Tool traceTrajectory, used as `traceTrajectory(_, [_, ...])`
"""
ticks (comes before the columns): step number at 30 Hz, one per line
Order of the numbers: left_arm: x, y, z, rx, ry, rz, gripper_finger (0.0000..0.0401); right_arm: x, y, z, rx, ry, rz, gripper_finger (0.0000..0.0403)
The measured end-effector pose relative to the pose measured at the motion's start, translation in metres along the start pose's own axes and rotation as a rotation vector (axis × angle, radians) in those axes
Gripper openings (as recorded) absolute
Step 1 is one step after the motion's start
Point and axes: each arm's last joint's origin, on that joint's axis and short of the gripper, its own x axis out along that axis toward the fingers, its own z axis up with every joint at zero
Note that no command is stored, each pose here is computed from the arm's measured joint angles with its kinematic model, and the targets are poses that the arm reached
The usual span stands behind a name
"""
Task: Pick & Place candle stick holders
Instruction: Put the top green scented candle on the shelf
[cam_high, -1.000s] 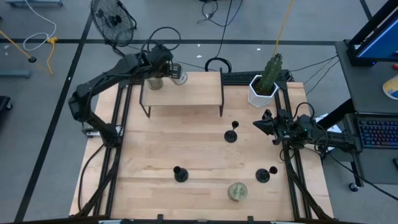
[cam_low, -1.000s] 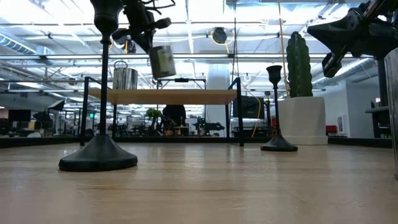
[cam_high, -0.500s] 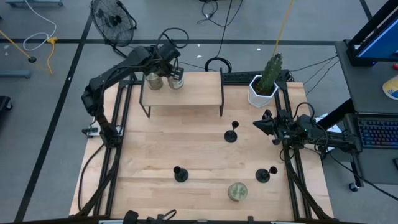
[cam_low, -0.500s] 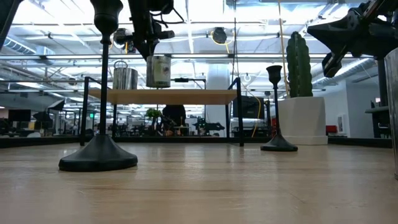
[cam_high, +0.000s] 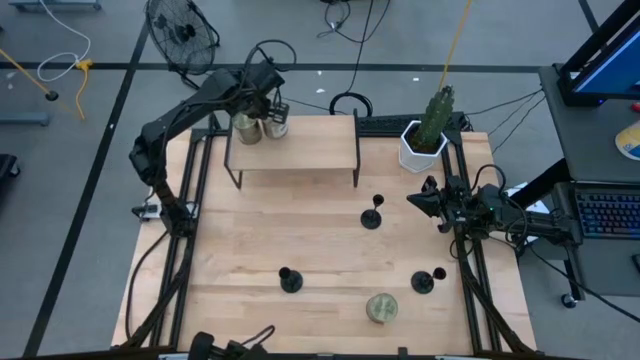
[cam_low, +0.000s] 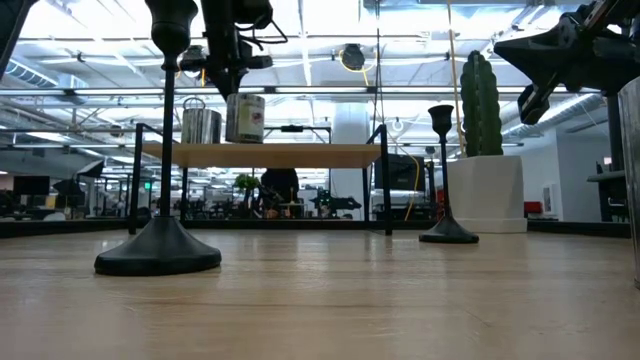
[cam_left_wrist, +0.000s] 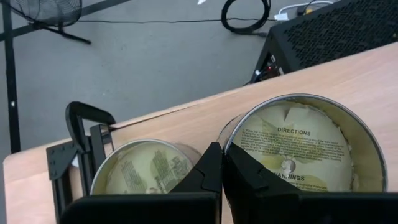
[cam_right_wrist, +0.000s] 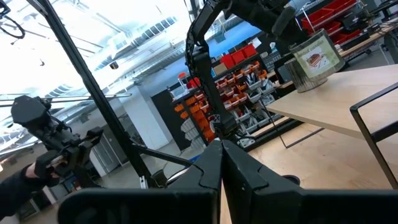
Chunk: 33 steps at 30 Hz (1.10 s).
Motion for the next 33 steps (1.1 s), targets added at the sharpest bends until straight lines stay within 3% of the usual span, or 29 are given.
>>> traceTrajectory(10, [0.02, -0.008, 0.001, 0.026, 0.043, 0.021, 0.0003, 0.0, 0.0, 0.0, 0.001, 0.0, 0.0, 0.0002])
traceTrajectory(33, [0.023, -0.002, 0.003, 0.019, 0.056, 0.034, 0.0003, 0.0, 0.0, 0.0, 0.002, 0.001, 0.003, 0.0002])
